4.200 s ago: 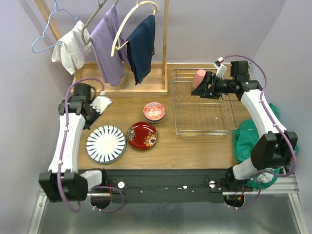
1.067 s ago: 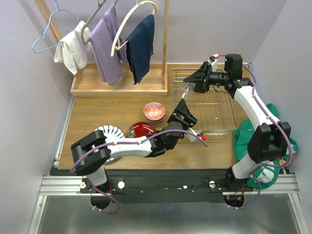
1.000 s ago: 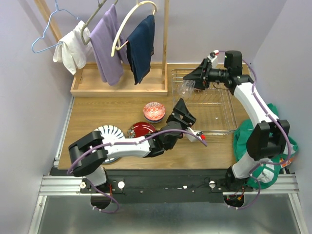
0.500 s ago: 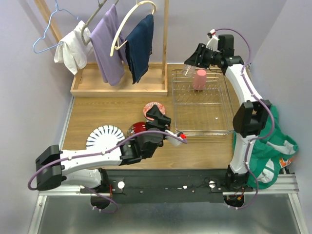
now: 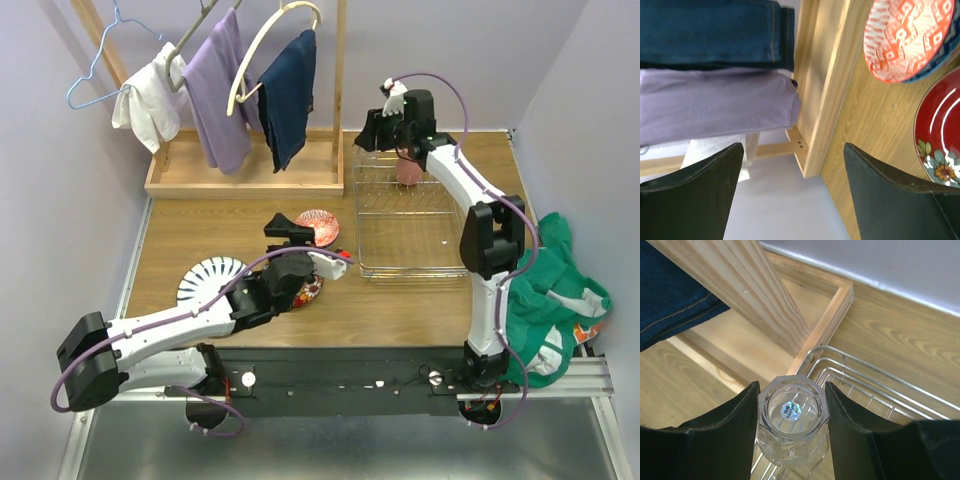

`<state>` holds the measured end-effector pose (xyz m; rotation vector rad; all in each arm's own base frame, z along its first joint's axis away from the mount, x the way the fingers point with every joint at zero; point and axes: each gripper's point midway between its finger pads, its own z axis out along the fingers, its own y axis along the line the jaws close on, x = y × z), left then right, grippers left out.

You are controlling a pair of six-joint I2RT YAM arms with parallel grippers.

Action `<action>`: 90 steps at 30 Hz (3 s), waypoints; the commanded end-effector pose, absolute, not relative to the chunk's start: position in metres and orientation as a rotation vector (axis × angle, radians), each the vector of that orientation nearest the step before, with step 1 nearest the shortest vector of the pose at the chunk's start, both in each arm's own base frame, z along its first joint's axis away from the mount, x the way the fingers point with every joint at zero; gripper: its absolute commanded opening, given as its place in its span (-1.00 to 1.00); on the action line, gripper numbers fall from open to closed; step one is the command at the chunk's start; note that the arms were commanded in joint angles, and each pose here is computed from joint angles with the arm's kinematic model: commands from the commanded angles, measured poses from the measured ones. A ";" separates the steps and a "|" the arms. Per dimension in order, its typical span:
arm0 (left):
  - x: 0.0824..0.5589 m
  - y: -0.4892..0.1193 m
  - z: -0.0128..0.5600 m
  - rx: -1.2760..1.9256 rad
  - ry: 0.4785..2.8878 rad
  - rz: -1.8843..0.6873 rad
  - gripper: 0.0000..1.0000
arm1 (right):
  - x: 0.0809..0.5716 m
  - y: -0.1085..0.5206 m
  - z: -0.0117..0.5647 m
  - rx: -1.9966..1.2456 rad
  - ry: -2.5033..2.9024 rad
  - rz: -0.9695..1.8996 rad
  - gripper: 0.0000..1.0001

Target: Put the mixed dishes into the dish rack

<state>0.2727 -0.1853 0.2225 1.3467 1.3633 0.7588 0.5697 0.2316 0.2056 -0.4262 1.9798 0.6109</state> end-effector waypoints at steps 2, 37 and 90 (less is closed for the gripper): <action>0.273 -0.166 0.208 1.317 1.417 0.764 0.80 | 0.602 0.233 0.213 -0.466 1.818 0.421 -0.53; 0.275 -0.149 0.177 1.290 1.489 0.741 0.88 | 0.602 0.210 0.104 -0.417 1.976 0.272 -0.26; 0.206 -0.196 0.149 2.045 1.773 -0.375 0.42 | 0.323 0.187 0.242 -0.657 2.113 0.590 0.78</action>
